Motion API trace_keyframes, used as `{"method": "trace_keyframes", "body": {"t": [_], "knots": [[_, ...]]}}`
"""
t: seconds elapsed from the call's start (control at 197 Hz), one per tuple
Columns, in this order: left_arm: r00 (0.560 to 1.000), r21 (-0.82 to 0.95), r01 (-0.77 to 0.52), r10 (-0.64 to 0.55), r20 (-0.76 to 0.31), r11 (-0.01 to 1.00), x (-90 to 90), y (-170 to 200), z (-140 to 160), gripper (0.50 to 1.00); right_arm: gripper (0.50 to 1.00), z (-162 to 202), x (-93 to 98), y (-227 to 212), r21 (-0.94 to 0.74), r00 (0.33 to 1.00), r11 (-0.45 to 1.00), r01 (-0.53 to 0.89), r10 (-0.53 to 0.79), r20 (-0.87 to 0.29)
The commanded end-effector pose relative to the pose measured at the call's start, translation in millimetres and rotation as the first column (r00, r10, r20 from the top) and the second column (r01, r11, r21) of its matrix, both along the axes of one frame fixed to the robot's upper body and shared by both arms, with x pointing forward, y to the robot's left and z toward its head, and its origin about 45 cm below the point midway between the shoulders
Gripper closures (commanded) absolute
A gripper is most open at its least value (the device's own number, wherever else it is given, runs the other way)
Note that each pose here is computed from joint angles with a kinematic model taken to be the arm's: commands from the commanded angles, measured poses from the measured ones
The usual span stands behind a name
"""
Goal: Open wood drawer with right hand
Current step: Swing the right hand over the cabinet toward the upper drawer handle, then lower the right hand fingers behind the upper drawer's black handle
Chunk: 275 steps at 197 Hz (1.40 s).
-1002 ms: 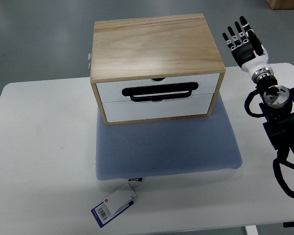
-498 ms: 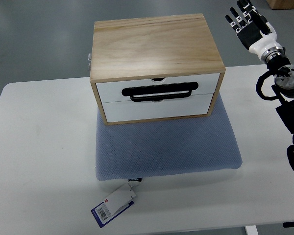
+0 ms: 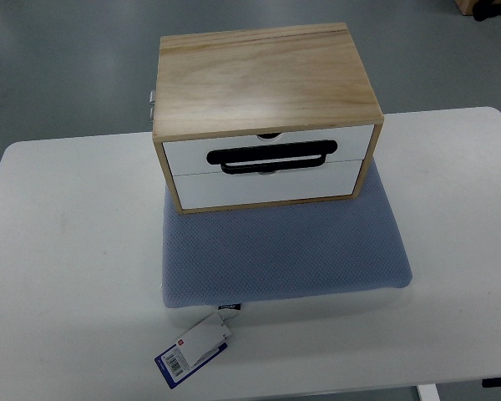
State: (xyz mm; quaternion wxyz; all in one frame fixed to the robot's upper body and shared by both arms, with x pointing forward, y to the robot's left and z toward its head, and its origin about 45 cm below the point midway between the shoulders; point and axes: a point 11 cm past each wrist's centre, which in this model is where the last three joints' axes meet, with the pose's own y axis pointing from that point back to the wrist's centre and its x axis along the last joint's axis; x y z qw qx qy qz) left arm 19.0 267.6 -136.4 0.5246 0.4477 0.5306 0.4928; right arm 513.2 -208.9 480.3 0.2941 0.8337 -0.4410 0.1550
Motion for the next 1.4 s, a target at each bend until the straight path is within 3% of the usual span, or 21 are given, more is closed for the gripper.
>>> {"method": "trace_keyframes", "body": {"t": [0.0, 0.076, 0.081, 0.168, 0.28, 0.336, 0.341, 0.361, 0.442, 0.447, 0.554, 0.961, 1.393], "knots": [[1.000, -0.002, -0.002, 0.002, 0.001, 1.000, 0.5, -0.9, 0.1, 0.500, 0.556, 13.2, -27.1, 42.4, -0.248, 0.992, 0.960, -0.129, 0.126, -0.028], [1.000, -0.002, -0.001, 0.001, 0.003, 1.000, 1.4, -0.9, 0.2, 0.500, 0.556, 12.1, -32.3, 48.9, -0.277, 0.988, 0.949, -0.152, 0.148, -0.036], [1.000, -0.003, -0.003, 0.003, -0.001, 1.000, 0.3, -0.9, 0.1, 0.500, 0.558, 15.5, -44.1, 64.8, -0.343, 0.980, 0.919, -0.196, 0.194, -0.041], [1.000, -0.001, -0.005, 0.005, 0.001, 1.000, 0.5, -0.3, 0.1, 0.500, 0.560, 14.3, -66.2, 98.6, -0.432, 0.963, 0.861, -0.266, 0.256, -0.082], [1.000, 0.003, -0.007, 0.007, -0.001, 1.000, 0.2, 0.9, 0.0, 0.500, 0.558, 11.4, -98.1, 135.2, -0.315, 0.925, 0.871, -0.376, 0.330, -0.191], [1.000, 0.003, -0.007, 0.007, -0.001, 1.000, 0.2, 0.9, 0.0, 0.500, 0.558, 11.4, -98.1, 135.2, -0.315, 0.925, 0.871, -0.376, 0.330, -0.191], [1.000, 0.008, -0.009, 0.009, -0.002, 1.000, 0.1, 2.4, -0.2, 0.500, 0.558, 14.2, -114.1, 156.9, -0.264, 0.901, 0.869, -0.418, 0.361, -0.239], [1.000, 0.009, -0.009, 0.009, -0.002, 1.000, 0.1, 3.0, -0.2, 0.500, 0.558, 15.5, -118.9, 163.5, -0.255, 0.895, 0.867, -0.428, 0.367, -0.254], [1.000, 0.009, -0.009, 0.009, 0.000, 1.000, 0.3, 3.0, -0.2, 0.500, 0.558, 14.4, -124.8, 171.3, -0.251, 0.886, 0.862, -0.441, 0.374, -0.274], [1.000, 0.011, -0.009, 0.009, 0.000, 1.000, 0.2, 3.5, -0.3, 0.500, 0.558, 7.7, -133.5, 182.3, -0.262, 0.873, 0.847, -0.464, 0.386, -0.298], [1.000, 0.009, -0.009, 0.009, -0.002, 1.000, 0.1, 3.0, -0.2, 0.500, 0.560, -11.2, -149.2, 201.2, -0.321, 0.861, 0.810, -0.490, 0.393, -0.323], [1.000, 0.018, -0.017, 0.017, -0.002, 1.000, 0.1, 6.1, -0.5, 0.500, 0.556, -54.7, -162.4, 201.3, -0.456, 0.877, 0.769, -0.449, 0.282, -0.389], [1.000, 0.057, -0.021, 0.021, -0.003, 0.998, -0.7, 19.9, -1.3, 0.500, 0.556, -83.6, -142.6, 165.7, -0.575, 0.895, 0.701, -0.421, 0.218, -0.389]]}}
